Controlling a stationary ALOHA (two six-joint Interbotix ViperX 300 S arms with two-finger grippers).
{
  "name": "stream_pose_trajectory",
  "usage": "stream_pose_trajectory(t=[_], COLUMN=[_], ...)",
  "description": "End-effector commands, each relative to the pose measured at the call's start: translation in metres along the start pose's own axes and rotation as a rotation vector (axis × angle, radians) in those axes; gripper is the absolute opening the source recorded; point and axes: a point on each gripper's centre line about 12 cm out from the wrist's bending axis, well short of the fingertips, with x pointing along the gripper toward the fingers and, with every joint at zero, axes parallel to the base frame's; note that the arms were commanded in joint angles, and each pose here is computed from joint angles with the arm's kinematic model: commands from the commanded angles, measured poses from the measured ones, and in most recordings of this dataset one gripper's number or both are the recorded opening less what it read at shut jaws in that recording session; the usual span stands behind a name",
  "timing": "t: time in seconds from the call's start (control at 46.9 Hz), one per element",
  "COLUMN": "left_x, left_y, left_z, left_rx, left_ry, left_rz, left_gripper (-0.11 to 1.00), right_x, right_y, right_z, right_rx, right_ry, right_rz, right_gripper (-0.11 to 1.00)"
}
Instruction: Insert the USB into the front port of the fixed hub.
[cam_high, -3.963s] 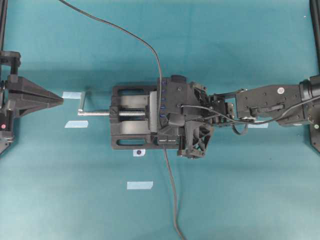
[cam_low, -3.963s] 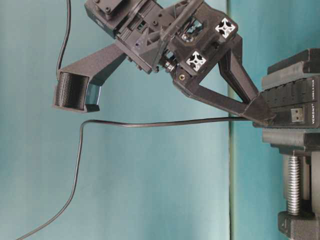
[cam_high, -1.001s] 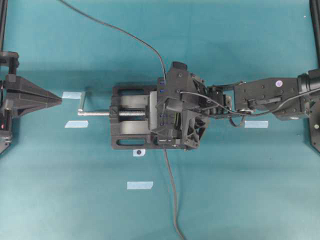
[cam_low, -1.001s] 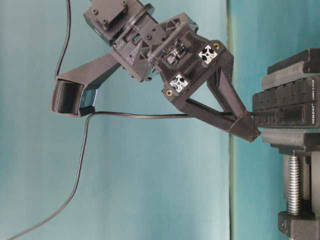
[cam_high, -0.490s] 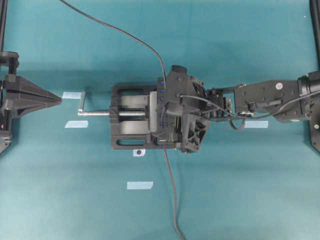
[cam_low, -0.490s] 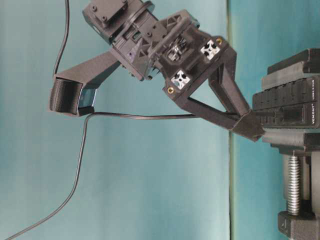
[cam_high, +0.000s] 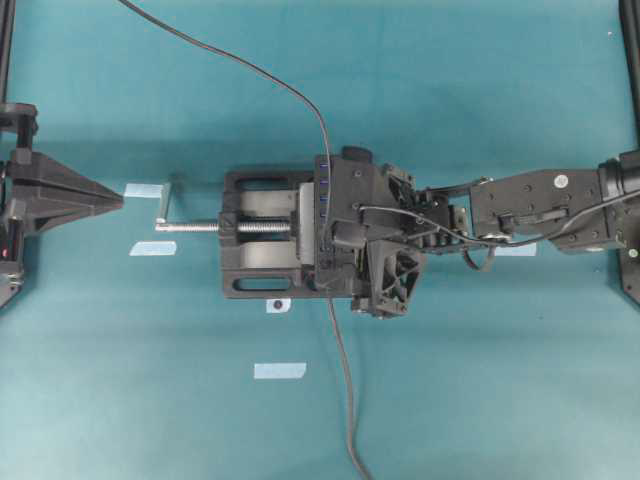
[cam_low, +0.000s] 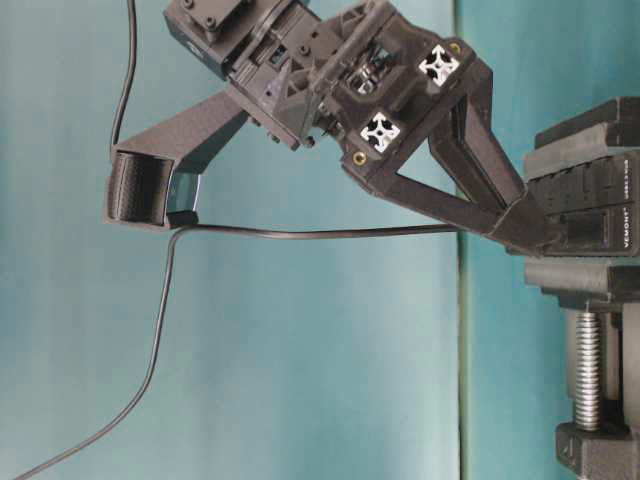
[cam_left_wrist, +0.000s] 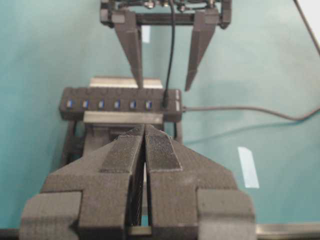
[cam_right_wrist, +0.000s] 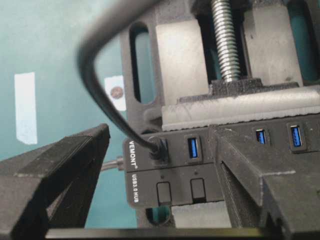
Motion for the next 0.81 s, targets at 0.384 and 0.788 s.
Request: stream_pose_trajectory(t=[0.384, 0.788], left_x=[0.000, 0.000], left_y=[0.000, 0.000], left_z=[0.007, 0.007], left_rx=[0.000, -0.001], left_ry=[-0.022, -0.022], left_rz=[0.001, 0.003], left_gripper=[0.00, 0.00], right_x=[-0.020, -0.022], right_y=[0.005, 0.011], right_z=[0.010, 0.004], right_rx=[0.001, -0.011], right_ry=[-0.002, 0.010], right_rz=[0.007, 0.017], right_gripper=[0.83, 0.83])
